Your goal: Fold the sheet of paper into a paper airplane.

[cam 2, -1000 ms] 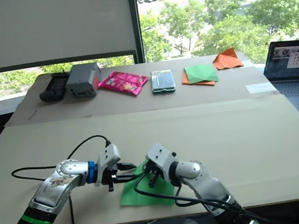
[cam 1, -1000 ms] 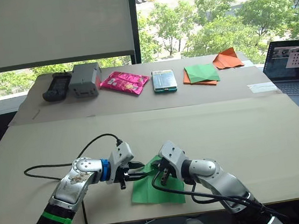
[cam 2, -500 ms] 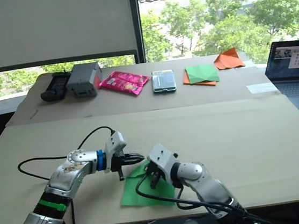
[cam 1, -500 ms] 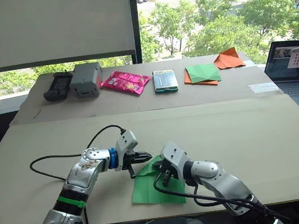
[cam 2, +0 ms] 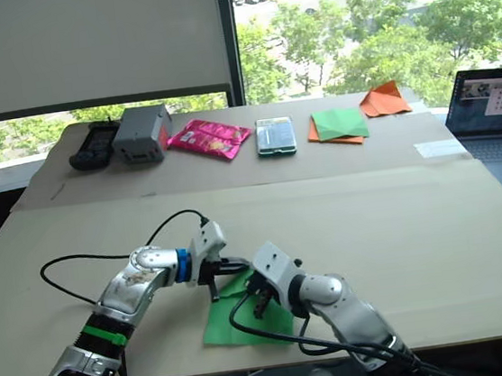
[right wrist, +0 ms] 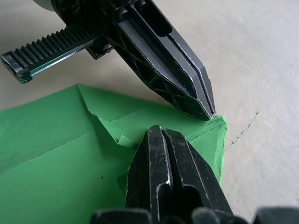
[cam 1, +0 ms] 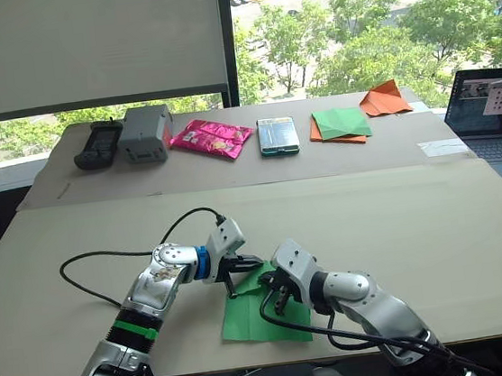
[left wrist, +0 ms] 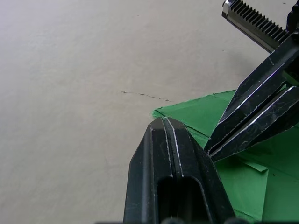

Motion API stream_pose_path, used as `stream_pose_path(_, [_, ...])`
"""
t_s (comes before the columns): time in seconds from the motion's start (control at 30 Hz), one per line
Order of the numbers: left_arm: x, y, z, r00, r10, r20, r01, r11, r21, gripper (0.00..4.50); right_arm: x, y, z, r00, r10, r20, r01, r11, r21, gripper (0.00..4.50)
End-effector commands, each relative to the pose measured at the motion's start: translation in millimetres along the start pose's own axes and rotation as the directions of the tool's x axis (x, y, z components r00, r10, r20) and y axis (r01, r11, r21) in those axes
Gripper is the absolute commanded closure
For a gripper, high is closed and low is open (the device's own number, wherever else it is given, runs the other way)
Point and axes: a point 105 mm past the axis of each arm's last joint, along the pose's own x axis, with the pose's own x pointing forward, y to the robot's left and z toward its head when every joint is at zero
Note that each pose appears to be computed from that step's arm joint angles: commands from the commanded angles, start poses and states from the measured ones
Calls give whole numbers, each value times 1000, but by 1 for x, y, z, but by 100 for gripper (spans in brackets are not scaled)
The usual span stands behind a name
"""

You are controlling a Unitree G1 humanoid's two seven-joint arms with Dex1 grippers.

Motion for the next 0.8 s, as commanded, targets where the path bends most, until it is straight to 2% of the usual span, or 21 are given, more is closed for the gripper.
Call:
stream_pose_path(0.03, [1,1,4,1000,1,-7,-1,999,45,448,1,1,-16,998,3,-70,-1,999,37,450])
stream_pose_path(0.43, [2,-3,-29,989,-10,-146,19,998,62,448,1,4,-17,997,9,-75,-6,999,38,450])
stream_pose_path(0.8, [-16,-12,-46,983,-18,-182,24,999,34,448,3,4,-17,997,10,-77,-7,999,39,450])
